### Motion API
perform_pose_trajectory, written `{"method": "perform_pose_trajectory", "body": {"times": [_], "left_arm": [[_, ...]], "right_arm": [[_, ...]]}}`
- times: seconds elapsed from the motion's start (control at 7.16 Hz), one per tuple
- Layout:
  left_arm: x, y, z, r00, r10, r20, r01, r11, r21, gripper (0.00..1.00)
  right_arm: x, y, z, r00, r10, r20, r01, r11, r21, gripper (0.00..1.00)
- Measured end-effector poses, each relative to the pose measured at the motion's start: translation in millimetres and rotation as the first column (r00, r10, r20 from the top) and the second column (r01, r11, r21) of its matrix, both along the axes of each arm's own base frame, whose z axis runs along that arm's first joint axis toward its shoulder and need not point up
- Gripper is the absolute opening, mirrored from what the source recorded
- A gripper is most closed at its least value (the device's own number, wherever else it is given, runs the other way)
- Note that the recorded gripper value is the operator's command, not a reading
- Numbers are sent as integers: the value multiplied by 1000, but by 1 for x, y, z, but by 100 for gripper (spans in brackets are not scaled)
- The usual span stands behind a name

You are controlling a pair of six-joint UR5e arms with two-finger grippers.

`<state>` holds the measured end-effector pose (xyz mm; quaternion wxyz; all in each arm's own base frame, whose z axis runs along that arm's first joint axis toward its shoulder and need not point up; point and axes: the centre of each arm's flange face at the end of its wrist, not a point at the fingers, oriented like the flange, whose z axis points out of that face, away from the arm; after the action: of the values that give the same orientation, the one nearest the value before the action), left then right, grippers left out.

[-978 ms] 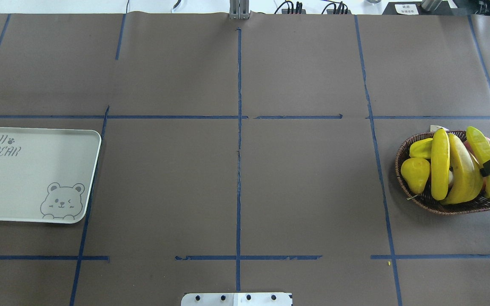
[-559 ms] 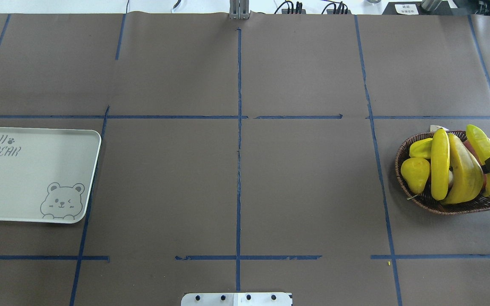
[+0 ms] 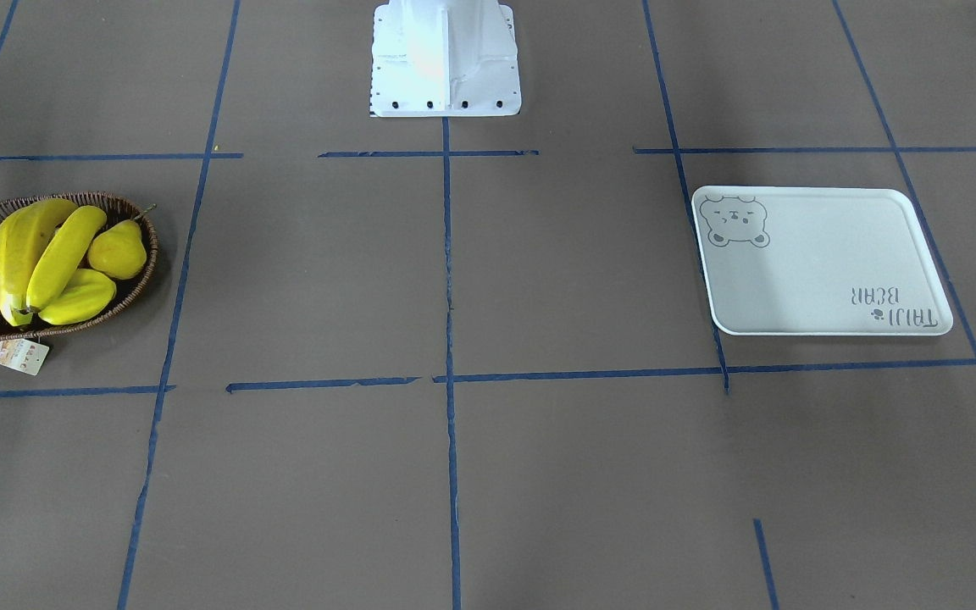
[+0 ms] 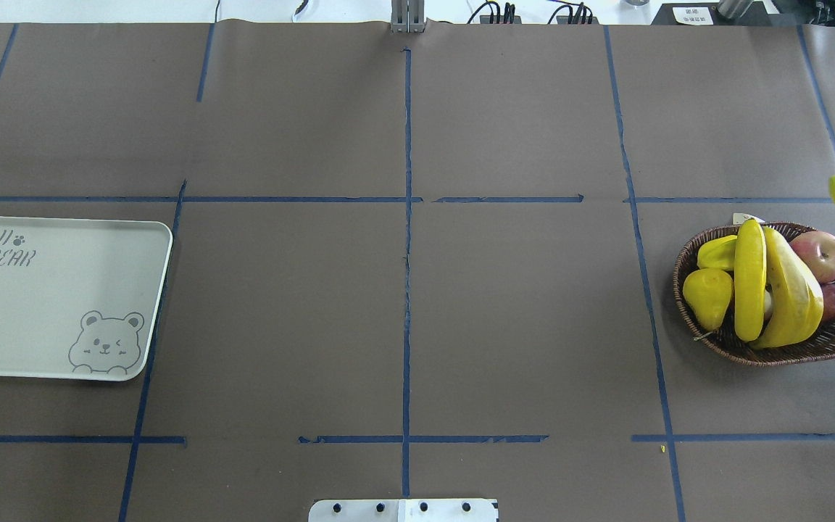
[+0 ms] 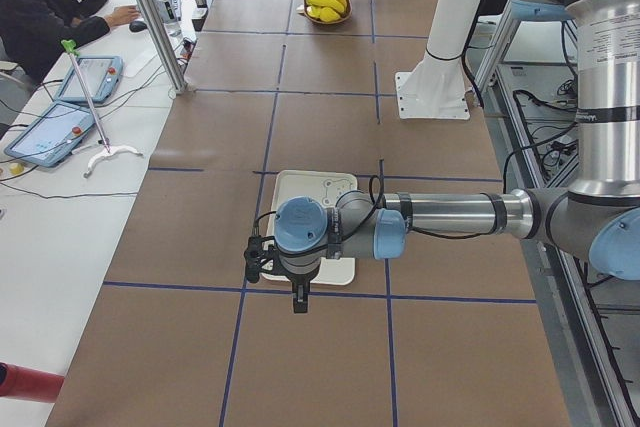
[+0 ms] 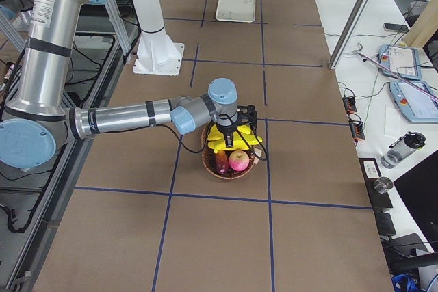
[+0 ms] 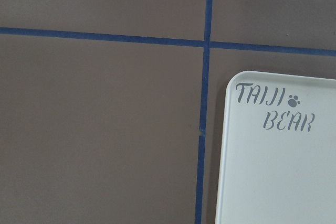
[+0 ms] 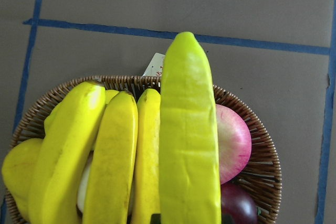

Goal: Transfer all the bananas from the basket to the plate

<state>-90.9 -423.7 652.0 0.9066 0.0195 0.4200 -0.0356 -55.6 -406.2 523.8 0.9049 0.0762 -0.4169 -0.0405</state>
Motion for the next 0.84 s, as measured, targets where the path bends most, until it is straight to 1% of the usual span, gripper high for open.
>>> {"method": "perform_pose_trajectory", "body": {"times": [0.14,0.28,0.42,0.56,0.7,0.84], "left_arm": [[0,0,0,1000,0,-2,0,1000,0,100],[0,0,-1,1000,0,-5,0,1000,1,100],[1,-1,-3,1000,1,-13,-1,1000,4,100],[4,-3,-5,1000,7,-21,-7,1000,11,100],[15,-9,-12,999,24,-30,-23,999,22,100],[36,-21,-26,999,31,-42,-29,999,36,100]], "right_arm": [[12,-5,-33,1000,-5,-3,5,1000,-1,0],[18,-25,-83,1000,-3,-7,3,1000,3,0],[10,-49,-138,1000,-14,-5,14,1000,15,0],[-14,-64,-177,999,-44,6,44,999,21,0],[-48,-69,-208,998,-61,33,61,998,4,1],[-84,-69,-236,996,-50,72,53,998,-34,1]]}}
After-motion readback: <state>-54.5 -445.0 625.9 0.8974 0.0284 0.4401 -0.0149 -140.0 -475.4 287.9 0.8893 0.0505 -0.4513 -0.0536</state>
